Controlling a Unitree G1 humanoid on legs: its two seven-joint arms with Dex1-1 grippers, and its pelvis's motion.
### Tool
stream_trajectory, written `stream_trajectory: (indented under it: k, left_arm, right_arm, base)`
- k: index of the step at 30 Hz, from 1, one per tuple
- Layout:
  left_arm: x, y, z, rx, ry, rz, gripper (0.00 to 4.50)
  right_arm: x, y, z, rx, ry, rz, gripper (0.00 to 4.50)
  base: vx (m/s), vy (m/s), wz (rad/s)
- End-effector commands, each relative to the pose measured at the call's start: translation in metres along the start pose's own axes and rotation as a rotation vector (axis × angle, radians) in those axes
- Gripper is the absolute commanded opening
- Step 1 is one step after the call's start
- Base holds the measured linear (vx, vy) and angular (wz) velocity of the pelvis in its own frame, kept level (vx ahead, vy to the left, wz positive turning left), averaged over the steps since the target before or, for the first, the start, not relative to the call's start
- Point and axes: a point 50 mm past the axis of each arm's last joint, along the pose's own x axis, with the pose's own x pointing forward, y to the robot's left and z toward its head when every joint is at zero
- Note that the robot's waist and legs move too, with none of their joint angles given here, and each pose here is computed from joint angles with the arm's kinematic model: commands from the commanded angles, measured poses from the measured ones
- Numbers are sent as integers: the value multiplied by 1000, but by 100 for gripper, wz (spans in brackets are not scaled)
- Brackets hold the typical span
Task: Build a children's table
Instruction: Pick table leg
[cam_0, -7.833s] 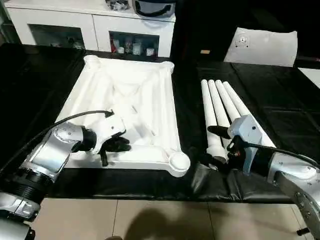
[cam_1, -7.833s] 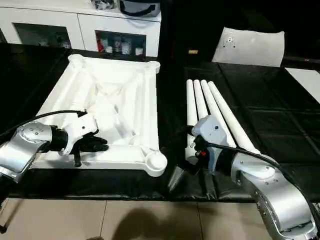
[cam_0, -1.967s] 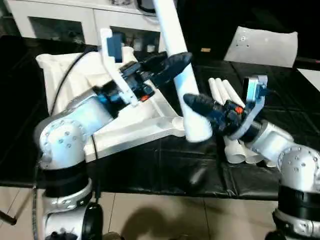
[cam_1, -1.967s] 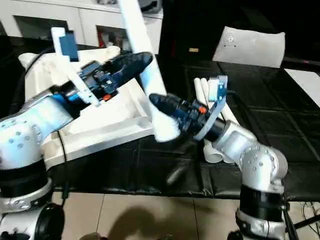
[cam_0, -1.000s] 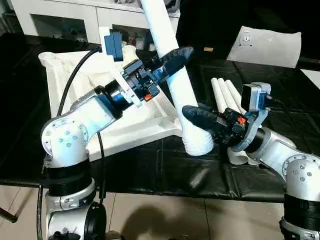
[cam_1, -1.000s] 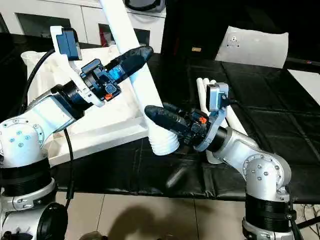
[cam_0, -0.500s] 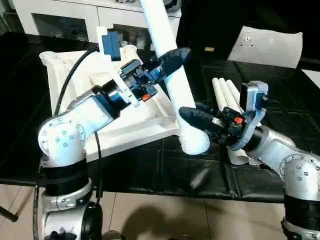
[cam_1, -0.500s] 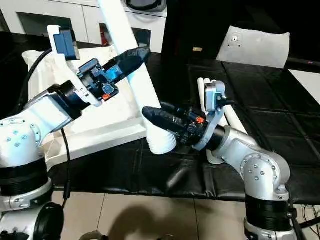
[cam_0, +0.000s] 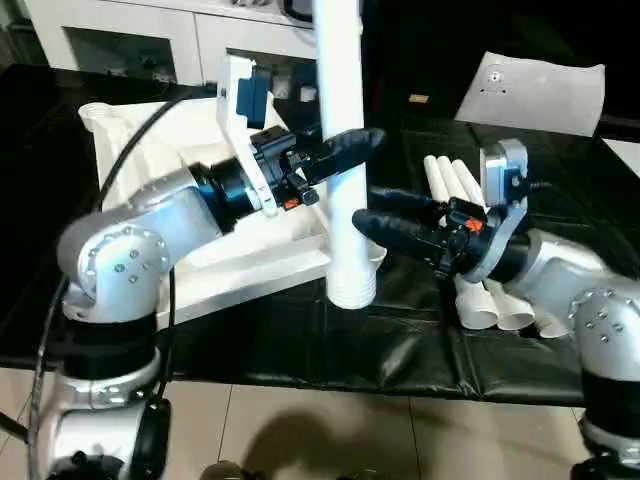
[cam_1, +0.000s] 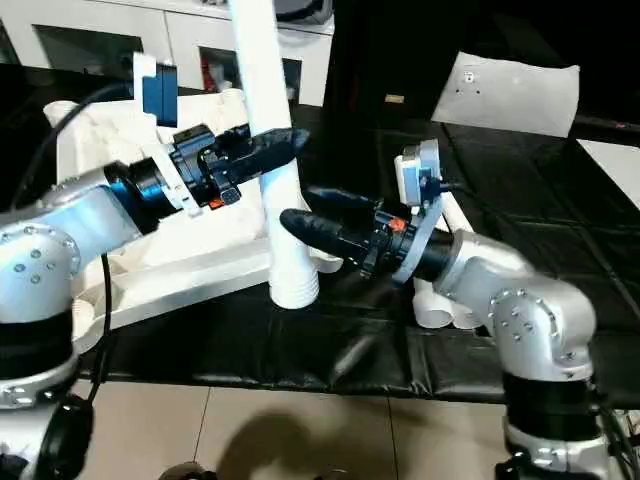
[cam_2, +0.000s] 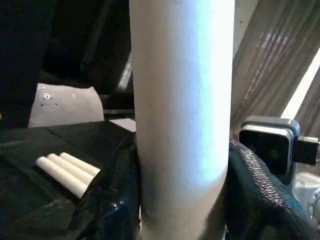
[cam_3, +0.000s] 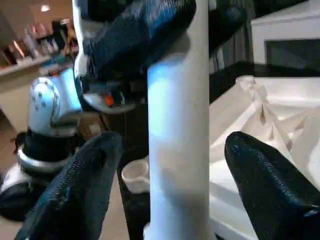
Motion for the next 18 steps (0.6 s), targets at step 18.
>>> stream_trajectory:
  k: [18]
  left_arm:
    - [17,-21,2,145,96,-179,186]
  right_arm:
    - [18,-7,-6,25,217,38,393]
  base:
    - [0,0,0]
